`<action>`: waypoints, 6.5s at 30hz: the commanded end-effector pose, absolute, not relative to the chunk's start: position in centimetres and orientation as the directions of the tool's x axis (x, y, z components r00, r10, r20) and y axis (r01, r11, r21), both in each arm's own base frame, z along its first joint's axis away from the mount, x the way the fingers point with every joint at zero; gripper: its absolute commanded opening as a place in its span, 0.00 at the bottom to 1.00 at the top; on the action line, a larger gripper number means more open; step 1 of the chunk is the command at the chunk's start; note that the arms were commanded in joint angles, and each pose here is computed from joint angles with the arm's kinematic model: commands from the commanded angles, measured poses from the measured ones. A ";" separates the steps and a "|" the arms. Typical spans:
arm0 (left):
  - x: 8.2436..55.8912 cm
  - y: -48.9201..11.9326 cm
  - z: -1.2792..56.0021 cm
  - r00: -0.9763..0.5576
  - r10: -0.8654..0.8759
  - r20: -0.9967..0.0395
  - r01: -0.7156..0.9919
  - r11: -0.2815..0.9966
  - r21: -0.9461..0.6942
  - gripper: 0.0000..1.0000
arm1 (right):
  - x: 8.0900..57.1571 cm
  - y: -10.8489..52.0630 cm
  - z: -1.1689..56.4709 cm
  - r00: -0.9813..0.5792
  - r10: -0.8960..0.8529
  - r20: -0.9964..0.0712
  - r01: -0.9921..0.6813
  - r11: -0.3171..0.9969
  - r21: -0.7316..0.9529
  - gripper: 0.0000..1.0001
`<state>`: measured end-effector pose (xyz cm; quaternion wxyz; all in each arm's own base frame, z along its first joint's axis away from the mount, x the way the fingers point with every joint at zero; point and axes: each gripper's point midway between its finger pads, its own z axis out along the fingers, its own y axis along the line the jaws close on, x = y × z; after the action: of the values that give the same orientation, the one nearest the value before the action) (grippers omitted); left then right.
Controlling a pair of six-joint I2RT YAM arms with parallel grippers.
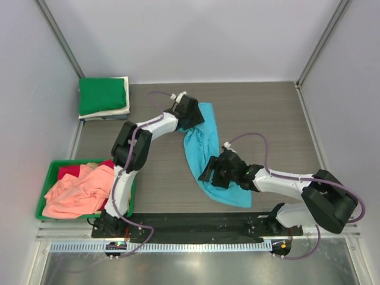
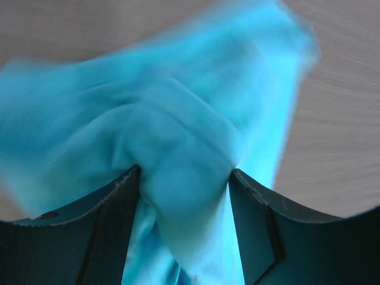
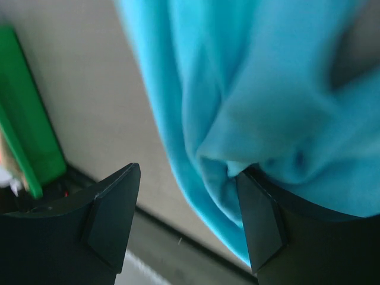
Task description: Fold and stack the t-shirts
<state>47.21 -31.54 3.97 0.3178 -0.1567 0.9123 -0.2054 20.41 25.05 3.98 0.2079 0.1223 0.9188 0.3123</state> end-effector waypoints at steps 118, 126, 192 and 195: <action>18.4 -28.3 3.0 -0.825 -0.305 -0.476 -0.022 0.860 -0.511 0.83 | 19.9 12.2 2.5 -0.846 0.427 -0.318 0.275 0.862 0.425 0.66; 16.0 -28.8 2.4 -0.843 -0.295 -0.450 -0.020 0.853 -0.521 0.78 | 16.8 13.4 1.1 -0.868 0.422 -0.260 0.267 0.840 0.473 0.39; 40.6 -28.8 14.9 -0.814 -0.141 -0.563 0.095 0.925 -0.368 0.00 | 39.8 15.0 12.5 -0.761 0.406 -0.506 0.236 0.900 0.367 0.01; 42.4 -29.0 13.0 -0.836 -0.131 -0.532 0.090 0.925 -0.369 0.00 | 41.3 14.4 10.9 -0.761 0.424 -0.491 0.269 0.895 0.356 0.01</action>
<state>41.53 -28.14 12.99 0.2987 -0.0397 0.9382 -0.1701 38.37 14.62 9.37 0.2550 0.1813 0.9419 0.1226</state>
